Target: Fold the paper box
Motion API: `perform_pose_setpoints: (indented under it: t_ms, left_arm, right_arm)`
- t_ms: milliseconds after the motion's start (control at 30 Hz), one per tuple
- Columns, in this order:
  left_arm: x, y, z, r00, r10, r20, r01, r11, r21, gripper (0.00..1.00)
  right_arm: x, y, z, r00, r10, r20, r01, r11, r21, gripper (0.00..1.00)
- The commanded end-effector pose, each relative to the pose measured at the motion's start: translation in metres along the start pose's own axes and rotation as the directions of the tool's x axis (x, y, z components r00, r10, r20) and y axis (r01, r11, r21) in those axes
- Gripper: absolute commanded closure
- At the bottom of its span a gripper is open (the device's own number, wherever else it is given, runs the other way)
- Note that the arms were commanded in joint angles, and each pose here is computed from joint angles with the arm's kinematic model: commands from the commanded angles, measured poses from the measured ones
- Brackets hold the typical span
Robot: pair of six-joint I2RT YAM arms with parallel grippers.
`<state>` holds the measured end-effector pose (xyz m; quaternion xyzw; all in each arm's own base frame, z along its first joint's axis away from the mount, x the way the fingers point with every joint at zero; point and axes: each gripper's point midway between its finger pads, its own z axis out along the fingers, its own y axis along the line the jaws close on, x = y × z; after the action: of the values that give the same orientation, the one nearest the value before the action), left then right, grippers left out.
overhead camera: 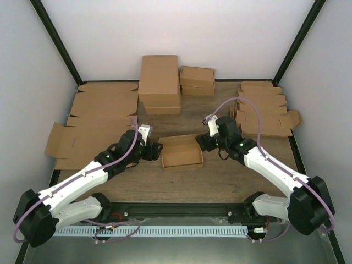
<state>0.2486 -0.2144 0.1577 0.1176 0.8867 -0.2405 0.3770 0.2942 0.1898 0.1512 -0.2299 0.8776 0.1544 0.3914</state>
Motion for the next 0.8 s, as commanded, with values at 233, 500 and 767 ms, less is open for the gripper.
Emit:
perform_pose_setpoints:
  t_ms: [233, 500, 767]
  left_arm:
    - [-0.010, -0.009, 0.003, 0.997, 0.079, 0.008, -0.080, 0.997, 0.023, 0.30]
    - [-0.012, 0.017, 0.021, 0.999, 0.040, -0.022, -0.043, 0.989, -0.142, 0.42]
    - [-0.020, 0.018, 0.028, 0.999, 0.026, -0.028, -0.031, 0.984, -0.176, 0.65]
  right_arm:
    - [-0.042, 0.001, 0.011, 0.999, 0.044, 0.021, -0.042, 0.997, -0.066, 0.22]
    - [-0.047, -0.009, 0.008, 0.999, 0.044, 0.013, -0.043, 0.996, -0.077, 0.23]
    - [-0.029, -0.018, 0.010, 0.994, 0.090, -0.063, -0.094, 0.993, -0.072, 0.29]
